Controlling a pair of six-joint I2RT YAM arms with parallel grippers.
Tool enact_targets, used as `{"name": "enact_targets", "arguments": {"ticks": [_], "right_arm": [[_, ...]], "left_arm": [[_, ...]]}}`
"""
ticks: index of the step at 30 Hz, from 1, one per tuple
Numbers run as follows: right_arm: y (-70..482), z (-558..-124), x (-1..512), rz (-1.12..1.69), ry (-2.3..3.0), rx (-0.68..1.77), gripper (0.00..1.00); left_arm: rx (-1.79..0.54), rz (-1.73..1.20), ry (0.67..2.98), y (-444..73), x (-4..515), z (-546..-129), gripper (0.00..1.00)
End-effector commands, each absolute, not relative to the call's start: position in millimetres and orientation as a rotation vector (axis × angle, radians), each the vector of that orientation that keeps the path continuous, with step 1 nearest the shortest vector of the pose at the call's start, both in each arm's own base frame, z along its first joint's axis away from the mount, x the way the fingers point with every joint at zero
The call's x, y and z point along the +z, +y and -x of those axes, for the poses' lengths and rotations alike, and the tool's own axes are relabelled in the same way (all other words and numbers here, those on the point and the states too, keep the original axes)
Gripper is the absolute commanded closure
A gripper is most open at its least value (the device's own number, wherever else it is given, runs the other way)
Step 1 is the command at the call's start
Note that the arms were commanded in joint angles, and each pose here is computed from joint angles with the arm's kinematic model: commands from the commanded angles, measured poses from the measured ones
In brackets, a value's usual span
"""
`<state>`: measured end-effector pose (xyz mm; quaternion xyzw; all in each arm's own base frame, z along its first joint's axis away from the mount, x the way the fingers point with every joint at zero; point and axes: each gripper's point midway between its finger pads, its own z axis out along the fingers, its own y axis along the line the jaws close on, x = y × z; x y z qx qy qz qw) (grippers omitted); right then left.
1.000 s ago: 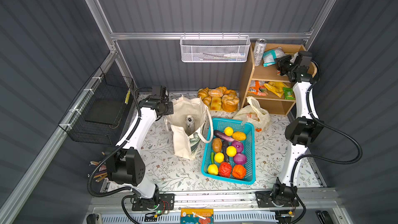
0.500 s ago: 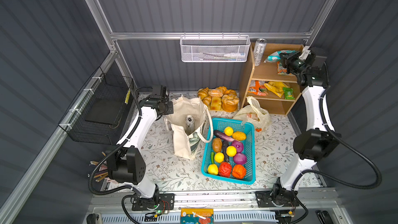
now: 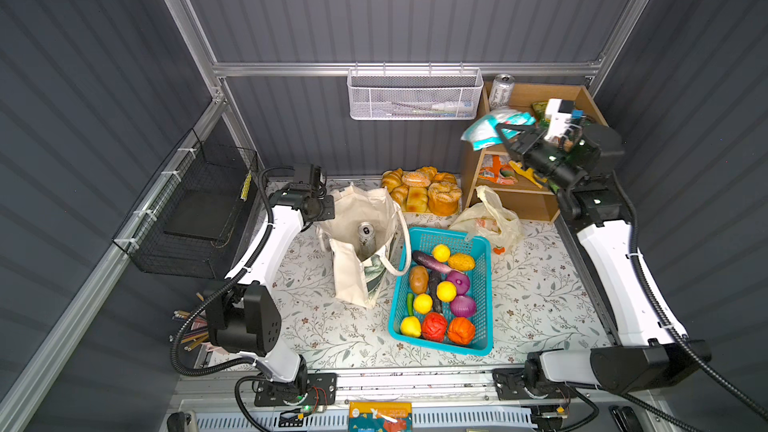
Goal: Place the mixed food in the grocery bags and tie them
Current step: 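Grasp the teal snack packet with the right gripper and lift it, then carry the teal packet over the tote and drop it in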
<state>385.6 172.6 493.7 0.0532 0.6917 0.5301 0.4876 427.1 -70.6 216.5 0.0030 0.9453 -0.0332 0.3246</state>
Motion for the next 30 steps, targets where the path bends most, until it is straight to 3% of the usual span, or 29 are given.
{"name": "enact_targets", "arguments": {"ticks": [1, 15, 30], "right_arm": [[225.5, -366.8, 471.6, 0.059, 1.762, 1.325, 1.00], [358.9, -337.1, 380.4, 0.301, 2.075, 1.483, 1.00], [435.7, -360.5, 257.8, 0.341, 2.403, 1.402, 0.99]], "left_arm": [[-0.138, -0.052, 2.402, -80.2, 245.4, -429.5, 1.00], [-0.165, -0.070, 2.394, -83.7, 247.4, -425.9, 1.00], [-0.166, -0.061, 2.377, -84.3, 249.6, -431.7, 1.00]]}}
